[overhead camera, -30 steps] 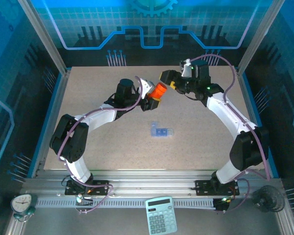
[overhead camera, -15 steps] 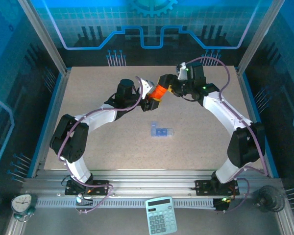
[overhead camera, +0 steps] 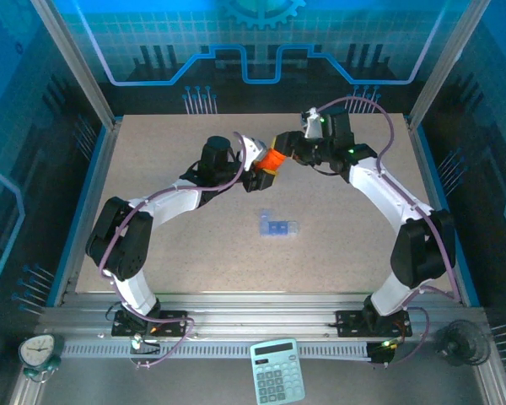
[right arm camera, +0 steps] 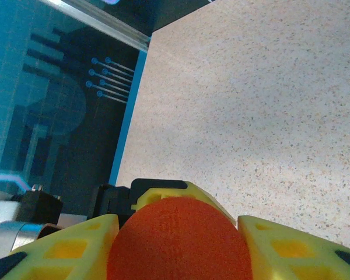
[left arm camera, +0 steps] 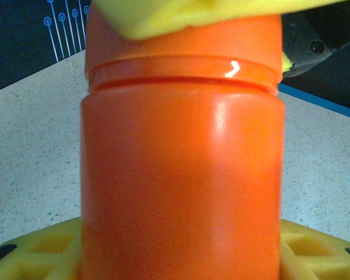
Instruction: Sort the pills into containers
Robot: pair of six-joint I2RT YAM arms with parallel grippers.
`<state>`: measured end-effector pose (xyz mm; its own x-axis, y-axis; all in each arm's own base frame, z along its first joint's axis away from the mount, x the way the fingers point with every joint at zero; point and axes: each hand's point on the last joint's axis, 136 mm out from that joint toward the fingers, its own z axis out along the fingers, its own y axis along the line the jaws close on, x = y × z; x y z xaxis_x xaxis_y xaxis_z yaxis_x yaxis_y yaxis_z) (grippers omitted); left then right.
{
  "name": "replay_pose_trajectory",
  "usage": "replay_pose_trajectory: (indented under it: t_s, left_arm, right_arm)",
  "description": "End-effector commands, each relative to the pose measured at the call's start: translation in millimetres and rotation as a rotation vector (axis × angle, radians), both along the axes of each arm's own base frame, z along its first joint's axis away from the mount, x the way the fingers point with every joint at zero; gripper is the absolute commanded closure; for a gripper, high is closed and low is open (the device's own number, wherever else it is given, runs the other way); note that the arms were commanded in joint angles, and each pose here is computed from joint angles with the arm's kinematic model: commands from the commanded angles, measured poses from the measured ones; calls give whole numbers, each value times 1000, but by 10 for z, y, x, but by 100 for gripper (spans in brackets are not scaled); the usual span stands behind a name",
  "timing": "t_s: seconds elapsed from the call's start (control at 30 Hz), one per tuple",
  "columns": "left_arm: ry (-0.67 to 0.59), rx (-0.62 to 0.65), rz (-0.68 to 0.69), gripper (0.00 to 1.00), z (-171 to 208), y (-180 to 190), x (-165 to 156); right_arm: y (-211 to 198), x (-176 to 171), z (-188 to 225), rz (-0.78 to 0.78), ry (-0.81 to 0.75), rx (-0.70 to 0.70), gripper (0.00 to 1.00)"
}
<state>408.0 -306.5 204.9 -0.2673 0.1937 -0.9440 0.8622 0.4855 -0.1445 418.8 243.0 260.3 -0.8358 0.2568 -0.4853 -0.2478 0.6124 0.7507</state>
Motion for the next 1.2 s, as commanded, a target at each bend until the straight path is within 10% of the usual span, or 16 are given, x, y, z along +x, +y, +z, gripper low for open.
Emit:
replay_pose_trajectory:
  t_s: [0.0,0.3,0.43,0.87,1.17]
  left_arm:
    - [-63,-52,-43,84,401,-64,-36]
    - [19,-138,-68,84,465,-61,-46]
    - [17,-148,-64,84,482,-65,-28]
    - [-85,-1,20,85,353,53,86]
    - [-106,20,21,85,332,53,95]
  right_arm:
    - [-5,-26,78,136,-158,-33,55]
    - [-193,-98,342,236,-363,37,52]
    - [-227,-108,452,217,-360,68,34]
    - [-507,142,230,-170,52,145,19]
    - [-241,110,152,-129,101,88,19]
